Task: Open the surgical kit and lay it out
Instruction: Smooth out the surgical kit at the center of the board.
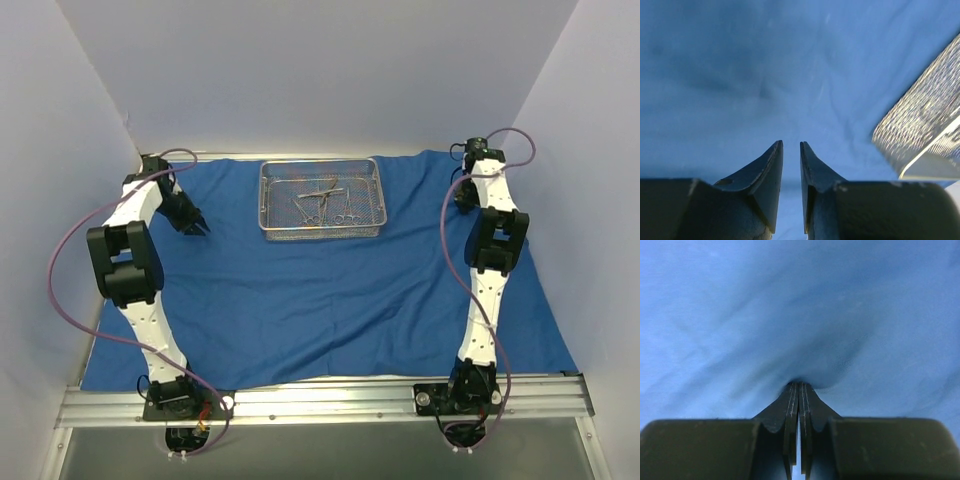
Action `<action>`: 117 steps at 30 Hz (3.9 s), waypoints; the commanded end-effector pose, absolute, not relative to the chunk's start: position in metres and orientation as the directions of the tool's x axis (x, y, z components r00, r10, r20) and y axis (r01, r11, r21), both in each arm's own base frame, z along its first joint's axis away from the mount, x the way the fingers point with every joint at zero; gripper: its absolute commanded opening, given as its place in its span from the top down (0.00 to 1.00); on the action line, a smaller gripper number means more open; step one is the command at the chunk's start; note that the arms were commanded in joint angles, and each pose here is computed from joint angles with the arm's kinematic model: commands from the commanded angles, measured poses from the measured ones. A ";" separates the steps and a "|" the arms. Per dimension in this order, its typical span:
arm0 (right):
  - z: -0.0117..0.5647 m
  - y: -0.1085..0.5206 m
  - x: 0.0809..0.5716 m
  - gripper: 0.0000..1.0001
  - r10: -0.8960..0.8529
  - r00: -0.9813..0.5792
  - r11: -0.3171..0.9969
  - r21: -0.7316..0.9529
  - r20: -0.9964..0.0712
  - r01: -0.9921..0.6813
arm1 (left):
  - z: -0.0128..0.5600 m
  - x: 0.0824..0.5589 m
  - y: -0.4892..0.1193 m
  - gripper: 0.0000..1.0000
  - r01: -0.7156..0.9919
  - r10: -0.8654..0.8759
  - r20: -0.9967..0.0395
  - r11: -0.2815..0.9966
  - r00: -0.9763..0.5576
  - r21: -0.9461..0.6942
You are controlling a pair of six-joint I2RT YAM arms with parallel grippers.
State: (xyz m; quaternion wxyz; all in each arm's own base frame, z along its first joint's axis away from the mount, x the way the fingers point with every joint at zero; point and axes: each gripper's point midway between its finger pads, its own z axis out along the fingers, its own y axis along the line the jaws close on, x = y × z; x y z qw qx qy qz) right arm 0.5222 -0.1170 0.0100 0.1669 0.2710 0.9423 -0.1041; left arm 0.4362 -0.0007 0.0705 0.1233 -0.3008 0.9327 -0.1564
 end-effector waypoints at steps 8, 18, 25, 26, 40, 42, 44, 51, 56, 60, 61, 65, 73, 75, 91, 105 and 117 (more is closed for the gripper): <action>-0.073 0.053 0.528 1.00 0.342 -0.919 0.939 0.103 -0.199 0.327 | 0.041 0.494 0.020 0.75 -0.551 -0.618 -0.172 0.772 -0.767 -0.317; -0.086 0.033 0.506 1.00 0.476 -0.871 0.877 0.128 -0.118 0.462 | -0.015 0.482 0.069 0.76 -0.642 -0.665 -0.019 0.729 -0.747 -0.237; -0.075 -0.052 0.479 1.00 0.578 -0.805 0.814 0.021 -0.131 0.581 | -0.017 0.483 0.082 0.76 -0.659 -0.668 0.042 0.719 -0.743 -0.220; -0.075 -0.059 0.474 1.00 0.574 -0.809 0.816 0.006 -0.128 0.578 | -0.025 0.482 0.082 0.76 -0.665 -0.669 0.065 0.714 -0.740 -0.222; -0.079 -0.102 0.411 1.00 0.638 -0.767 0.759 -0.110 -0.073 0.642 | -0.023 0.483 0.117 0.76 -0.721 -0.736 0.101 0.612 -0.670 -0.326; -0.080 -0.101 0.396 1.00 0.636 -0.769 0.759 -0.133 -0.058 0.638 | -0.023 0.483 0.118 0.76 -0.723 -0.739 0.104 0.604 -0.665 -0.335; -0.083 -0.101 0.377 1.00 0.644 -0.764 0.752 -0.159 -0.030 0.640 | -0.024 0.482 0.121 0.76 -0.727 -0.743 0.103 0.601 -0.662 -0.333; -0.082 -0.101 0.355 1.00 0.674 -0.738 0.730 -0.135 -0.018 0.670 | -0.023 0.483 0.128 0.76 -0.728 -0.749 0.098 0.591 -0.655 -0.348; -0.078 -0.079 0.356 0.99 0.668 -0.744 0.743 -0.081 0.009 0.665 | -0.019 0.482 0.125 0.76 -0.718 -0.740 0.101 0.595 -0.665 -0.363; -0.074 -0.103 0.373 0.97 0.629 -0.777 0.768 -0.135 -0.020 0.626 | 0.001 0.491 0.123 0.75 -0.684 -0.729 0.040 0.621 -0.683 -0.383; -0.069 -0.103 0.381 0.97 0.617 -0.787 0.779 -0.122 -0.023 0.615 | 0.006 0.493 0.123 0.75 -0.677 -0.727 0.026 0.625 -0.686 -0.390; -0.036 -0.115 0.405 0.91 0.599 -0.789 0.782 -0.109 -0.137 0.613 | 0.056 0.508 0.105 0.73 -0.606 -0.700 -0.095 0.670 -0.708 -0.429; 0.072 -0.076 0.463 0.58 0.472 -0.812 0.866 0.010 -0.343 0.500 | 0.092 0.498 0.030 0.68 -0.456 -0.572 -0.193 0.780 -0.797 -0.428; 0.085 -0.034 0.471 0.58 0.410 -0.842 0.907 0.062 -0.350 0.416 | 0.090 0.492 0.017 0.69 -0.456 -0.571 -0.170 0.773 -0.803 -0.441; 0.028 0.051 0.461 1.00 0.365 -0.901 0.929 0.152 -0.236 0.337 | 0.021 0.450 -0.042 0.98 -0.557 -0.565 0.098 0.745 -0.819 -0.366; -0.013 0.093 0.441 1.00 0.329 -0.934 0.939 0.160 -0.141 0.306 | -0.026 0.436 0.008 0.98 -0.645 -0.602 0.232 0.713 -0.764 -0.275; -0.015 0.118 0.435 1.00 0.324 -0.939 0.935 0.192 -0.116 0.298 | -0.023 0.437 0.058 0.98 -0.681 -0.643 0.225 0.675 -0.732 -0.285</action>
